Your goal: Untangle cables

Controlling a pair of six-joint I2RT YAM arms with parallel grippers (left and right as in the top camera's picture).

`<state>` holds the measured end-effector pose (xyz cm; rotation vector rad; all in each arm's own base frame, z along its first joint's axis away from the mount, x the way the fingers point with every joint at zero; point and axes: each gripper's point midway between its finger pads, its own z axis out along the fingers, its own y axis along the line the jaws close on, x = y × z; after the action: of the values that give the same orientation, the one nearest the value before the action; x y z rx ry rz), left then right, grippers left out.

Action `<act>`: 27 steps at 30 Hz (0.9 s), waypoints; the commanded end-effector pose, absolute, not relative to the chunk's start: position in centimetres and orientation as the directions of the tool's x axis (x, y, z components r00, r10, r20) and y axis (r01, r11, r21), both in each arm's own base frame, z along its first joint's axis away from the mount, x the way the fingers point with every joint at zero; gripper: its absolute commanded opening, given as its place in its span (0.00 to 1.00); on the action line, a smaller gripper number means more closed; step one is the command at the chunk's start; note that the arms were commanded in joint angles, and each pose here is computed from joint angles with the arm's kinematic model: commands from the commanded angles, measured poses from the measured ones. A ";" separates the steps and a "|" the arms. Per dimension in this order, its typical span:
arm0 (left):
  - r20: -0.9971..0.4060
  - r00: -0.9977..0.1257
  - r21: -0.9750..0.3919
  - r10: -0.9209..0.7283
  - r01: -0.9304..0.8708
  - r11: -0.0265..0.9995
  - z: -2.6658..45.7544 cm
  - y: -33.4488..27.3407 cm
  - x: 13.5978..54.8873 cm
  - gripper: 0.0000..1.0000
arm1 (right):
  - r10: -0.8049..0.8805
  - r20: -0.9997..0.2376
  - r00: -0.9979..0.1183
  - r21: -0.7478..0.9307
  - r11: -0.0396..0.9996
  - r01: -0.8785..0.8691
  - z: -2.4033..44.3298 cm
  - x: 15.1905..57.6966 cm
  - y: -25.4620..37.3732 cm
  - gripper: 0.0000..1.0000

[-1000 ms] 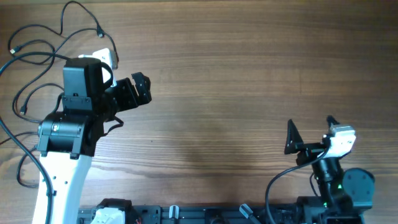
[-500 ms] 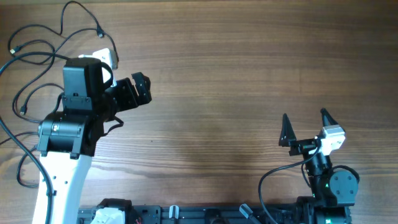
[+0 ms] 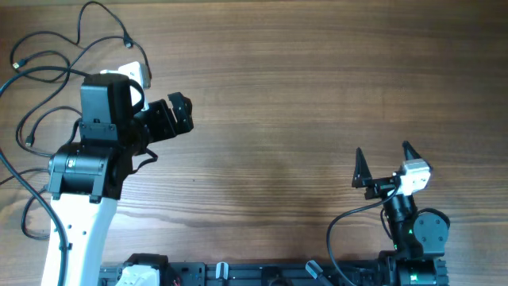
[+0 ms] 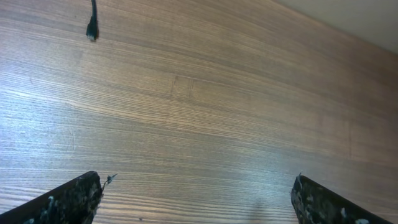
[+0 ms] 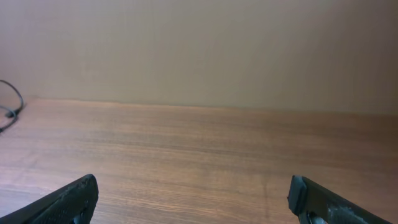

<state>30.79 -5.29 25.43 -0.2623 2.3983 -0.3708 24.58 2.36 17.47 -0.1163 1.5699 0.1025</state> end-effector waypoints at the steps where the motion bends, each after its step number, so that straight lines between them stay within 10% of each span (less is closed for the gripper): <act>1: -0.609 -0.745 -0.321 -0.273 -0.084 0.943 25.4 -5.3 30.9 1.00 | -0.078 -0.997 0.019 -0.080 0.987 -0.142 17.7 24.5 2.4 1.00; 27: -0.609 -0.745 -0.321 -0.273 -0.084 0.943 25.4 -5.3 30.9 1.00 | -0.079 -0.997 0.007 -0.079 0.995 -0.067 17.6 24.6 1.1 1.00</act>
<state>30.79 -5.29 25.43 -0.2623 2.3983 -0.3708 24.67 1.55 17.22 -0.1178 1.5792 0.0267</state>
